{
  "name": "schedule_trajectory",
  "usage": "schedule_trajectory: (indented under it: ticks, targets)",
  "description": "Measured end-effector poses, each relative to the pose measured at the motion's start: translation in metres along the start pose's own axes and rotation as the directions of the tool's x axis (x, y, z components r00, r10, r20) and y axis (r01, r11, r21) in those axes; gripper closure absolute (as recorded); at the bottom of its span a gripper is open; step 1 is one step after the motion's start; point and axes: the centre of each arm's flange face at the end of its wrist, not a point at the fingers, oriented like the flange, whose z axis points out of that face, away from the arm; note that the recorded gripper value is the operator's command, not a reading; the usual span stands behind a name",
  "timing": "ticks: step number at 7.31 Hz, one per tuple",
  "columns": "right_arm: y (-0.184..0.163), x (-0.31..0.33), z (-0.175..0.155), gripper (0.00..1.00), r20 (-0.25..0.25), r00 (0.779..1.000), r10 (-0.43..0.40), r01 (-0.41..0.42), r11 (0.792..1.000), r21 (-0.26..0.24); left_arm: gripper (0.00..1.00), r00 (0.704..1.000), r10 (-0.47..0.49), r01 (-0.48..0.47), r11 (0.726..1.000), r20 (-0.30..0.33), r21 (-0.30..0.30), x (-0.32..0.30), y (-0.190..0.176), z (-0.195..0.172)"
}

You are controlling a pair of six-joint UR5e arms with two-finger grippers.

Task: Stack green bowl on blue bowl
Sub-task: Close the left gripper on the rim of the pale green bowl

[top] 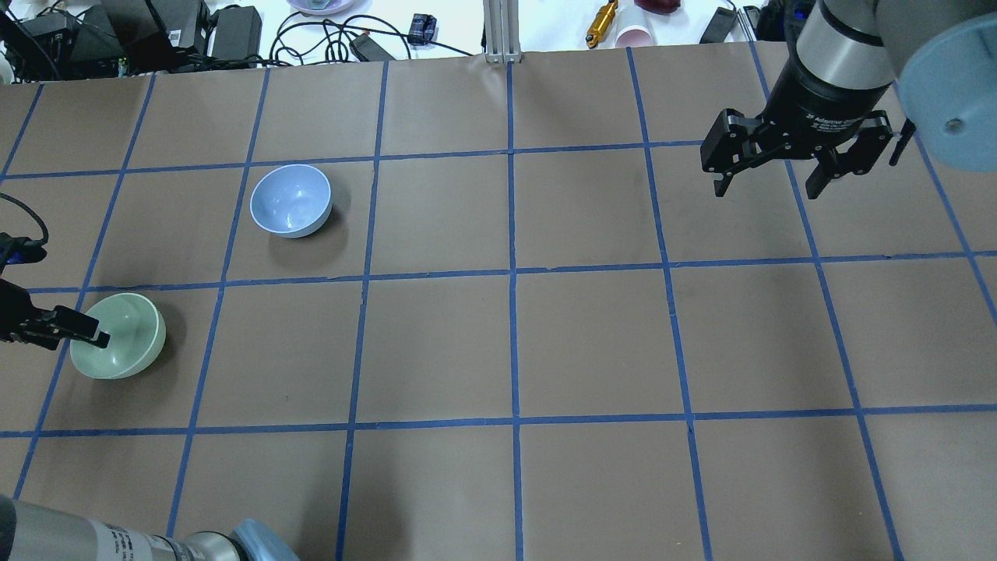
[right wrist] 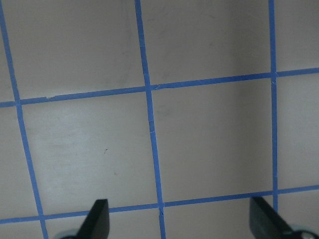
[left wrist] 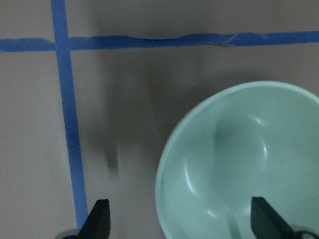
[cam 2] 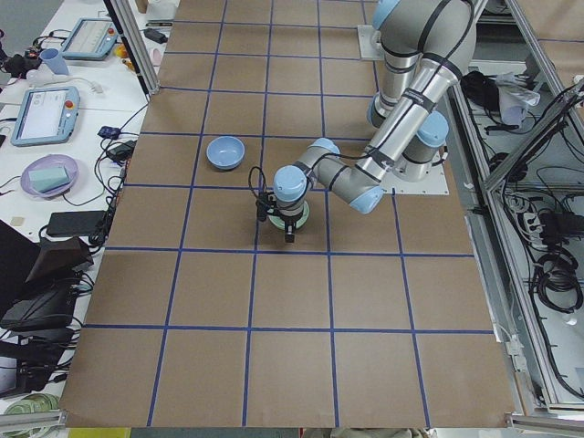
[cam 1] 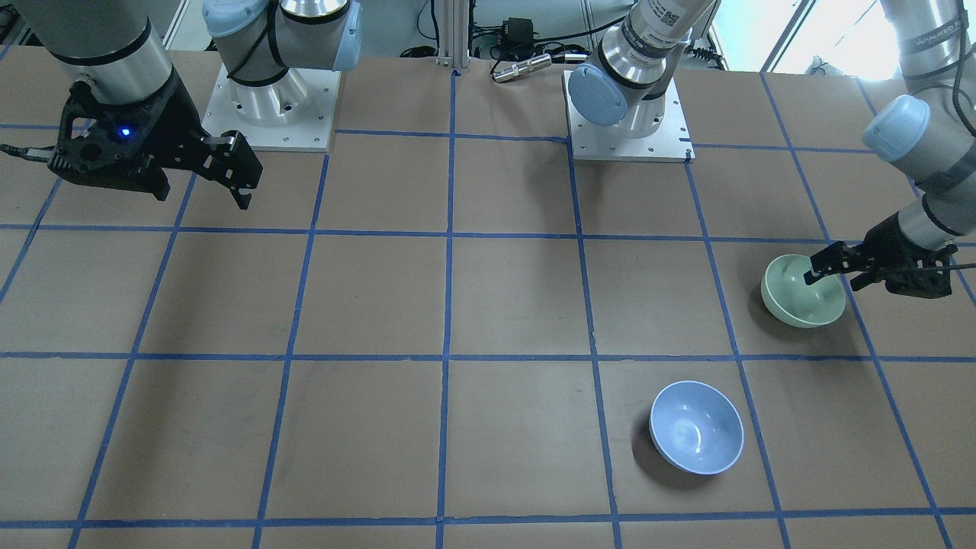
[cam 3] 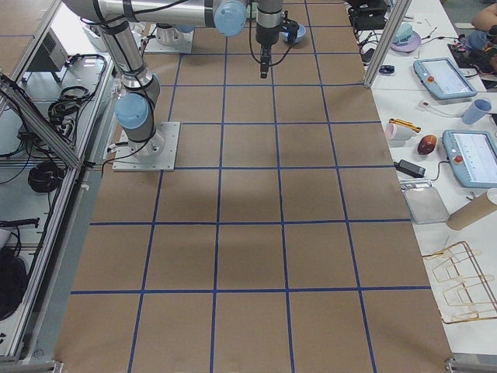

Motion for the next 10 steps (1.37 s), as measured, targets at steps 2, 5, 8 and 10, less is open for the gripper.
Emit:
schedule_trajectory:
  ticks: [2,5,8,10]
  targets:
    - [0.000,0.000,0.000,0.00,0.000,1.000,0.000,0.000,1.000,0.000,0.00,1.000,-0.002,0.002,1.000,0.005,0.001,0.002,0.003,0.013]
    - [0.000,0.000,0.000,0.00,0.000,1.000,0.000,0.000,1.000,0.000,0.02,1.000,-0.002,0.002,1.000,-0.003,-0.006,0.000,0.003,0.022]
    - [0.000,0.000,0.000,0.00,0.000,1.000,0.000,0.000,1.000,0.000,0.41,1.000,-0.002,0.001,1.000,-0.005,-0.009,-0.004,0.001,0.028]
    - [0.000,0.000,0.000,0.00,0.000,1.000,0.000,0.000,1.000,0.000,0.83,1.000,0.000,0.000,1.000,-0.007,-0.006,-0.004,0.000,0.029]
